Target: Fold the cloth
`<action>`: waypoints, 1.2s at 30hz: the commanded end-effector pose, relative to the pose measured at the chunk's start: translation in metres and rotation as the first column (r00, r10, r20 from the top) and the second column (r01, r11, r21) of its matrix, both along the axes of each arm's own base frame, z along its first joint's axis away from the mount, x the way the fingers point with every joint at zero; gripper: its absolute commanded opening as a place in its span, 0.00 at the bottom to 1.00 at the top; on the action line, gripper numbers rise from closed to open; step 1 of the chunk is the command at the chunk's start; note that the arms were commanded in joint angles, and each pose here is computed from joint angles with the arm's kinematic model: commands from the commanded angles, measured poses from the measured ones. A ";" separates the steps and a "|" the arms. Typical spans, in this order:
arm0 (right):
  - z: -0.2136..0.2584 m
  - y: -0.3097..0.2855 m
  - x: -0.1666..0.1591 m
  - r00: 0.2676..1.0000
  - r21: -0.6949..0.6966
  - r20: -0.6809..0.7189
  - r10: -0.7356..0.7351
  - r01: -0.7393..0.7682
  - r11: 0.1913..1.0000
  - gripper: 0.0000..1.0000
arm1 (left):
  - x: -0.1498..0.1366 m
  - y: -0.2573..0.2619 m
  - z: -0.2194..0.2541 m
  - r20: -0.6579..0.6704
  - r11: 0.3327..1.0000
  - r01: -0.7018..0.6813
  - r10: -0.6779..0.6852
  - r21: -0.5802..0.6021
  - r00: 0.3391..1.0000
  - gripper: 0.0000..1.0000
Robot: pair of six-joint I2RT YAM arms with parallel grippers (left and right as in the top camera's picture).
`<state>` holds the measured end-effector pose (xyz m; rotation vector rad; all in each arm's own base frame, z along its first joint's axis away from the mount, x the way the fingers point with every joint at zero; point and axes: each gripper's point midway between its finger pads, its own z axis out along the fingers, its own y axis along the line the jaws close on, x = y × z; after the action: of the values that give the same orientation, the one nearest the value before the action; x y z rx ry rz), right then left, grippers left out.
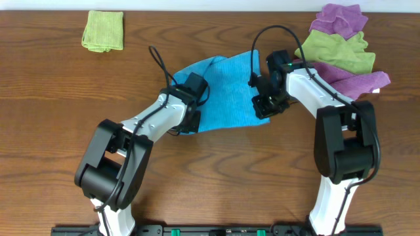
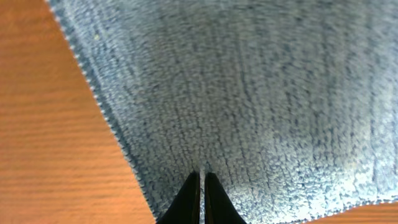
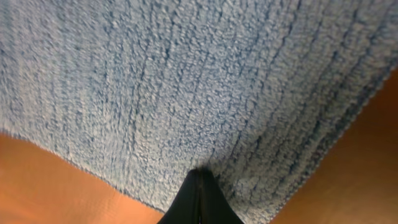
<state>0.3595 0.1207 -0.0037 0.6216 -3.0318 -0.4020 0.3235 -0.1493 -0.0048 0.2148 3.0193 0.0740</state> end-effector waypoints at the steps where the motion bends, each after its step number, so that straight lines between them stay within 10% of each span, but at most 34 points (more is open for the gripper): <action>1: -0.019 -0.006 -0.022 0.996 -0.086 -0.094 -0.014 0.006 0.996 0.02 | -0.016 0.034 -0.016 -0.071 0.996 -0.040 0.046 0.085 0.996 0.06; 22: 0.020 -0.003 -0.059 0.991 -0.260 -0.132 0.028 -0.062 0.964 0.02 | -0.044 0.047 -0.015 -0.215 0.996 0.041 -0.022 0.082 0.976 0.06; 36: 0.122 -0.004 -0.037 0.977 -0.199 0.214 0.022 0.022 0.980 0.02 | -0.037 0.037 -0.006 -0.173 0.999 0.034 -0.028 0.031 0.984 0.06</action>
<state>0.3248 0.1193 0.1014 0.6959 -3.1688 -0.0487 0.2982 -0.1172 -0.0048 0.2812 3.1505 0.1091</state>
